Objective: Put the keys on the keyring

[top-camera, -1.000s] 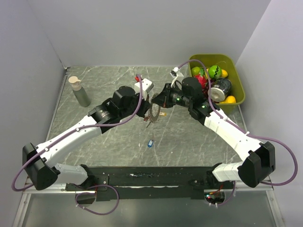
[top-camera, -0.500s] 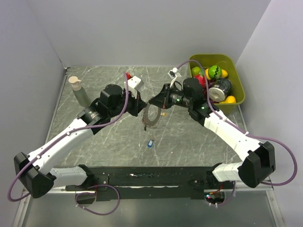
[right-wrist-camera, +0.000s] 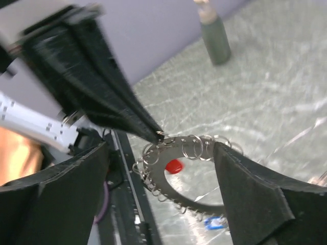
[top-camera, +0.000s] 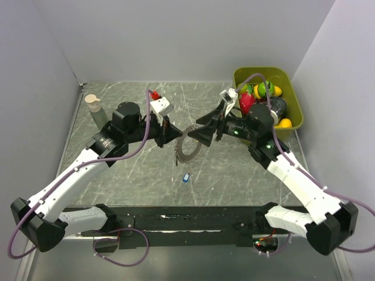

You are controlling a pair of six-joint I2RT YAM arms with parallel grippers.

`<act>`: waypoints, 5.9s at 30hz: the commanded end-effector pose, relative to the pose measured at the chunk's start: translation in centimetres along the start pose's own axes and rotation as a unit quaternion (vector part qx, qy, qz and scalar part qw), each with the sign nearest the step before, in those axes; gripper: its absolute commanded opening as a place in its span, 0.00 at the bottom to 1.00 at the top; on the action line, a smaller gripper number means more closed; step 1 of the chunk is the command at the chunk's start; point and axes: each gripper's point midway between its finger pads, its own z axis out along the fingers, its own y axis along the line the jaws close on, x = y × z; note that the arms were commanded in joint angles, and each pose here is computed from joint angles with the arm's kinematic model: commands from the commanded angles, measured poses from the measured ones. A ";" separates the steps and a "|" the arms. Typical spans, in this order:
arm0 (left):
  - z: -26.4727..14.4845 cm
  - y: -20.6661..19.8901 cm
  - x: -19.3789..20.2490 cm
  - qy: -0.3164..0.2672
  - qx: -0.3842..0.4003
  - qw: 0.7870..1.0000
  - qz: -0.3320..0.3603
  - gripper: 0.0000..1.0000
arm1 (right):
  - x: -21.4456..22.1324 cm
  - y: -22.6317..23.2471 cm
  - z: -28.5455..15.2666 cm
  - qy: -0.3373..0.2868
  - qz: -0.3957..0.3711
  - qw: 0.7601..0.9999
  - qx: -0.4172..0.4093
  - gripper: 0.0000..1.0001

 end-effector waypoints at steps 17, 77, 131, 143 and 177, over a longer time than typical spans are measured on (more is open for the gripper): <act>-3.7 -6.1 -3.1 -0.072 0.150 0.974 0.154 0.01 | -1.0 7.2 -1.8 0.040 -0.181 0.952 -0.242 0.59; -5.2 -4.0 -7.6 -0.159 0.071 0.976 0.127 0.44 | -0.7 5.8 -0.3 -0.001 -0.123 0.978 -0.166 0.00; -4.2 -4.8 -6.7 -0.148 0.171 0.968 0.106 0.33 | -2.1 8.0 -2.0 -0.049 -0.119 0.965 -0.229 0.00; -5.0 -6.5 -6.6 -0.130 0.236 0.958 0.098 0.34 | -0.7 7.4 -1.7 -0.031 -0.108 0.965 -0.239 0.00; -2.6 -4.8 -3.6 -0.081 0.238 0.965 0.071 0.08 | -0.9 7.4 -1.7 -0.029 -0.105 0.965 -0.239 0.00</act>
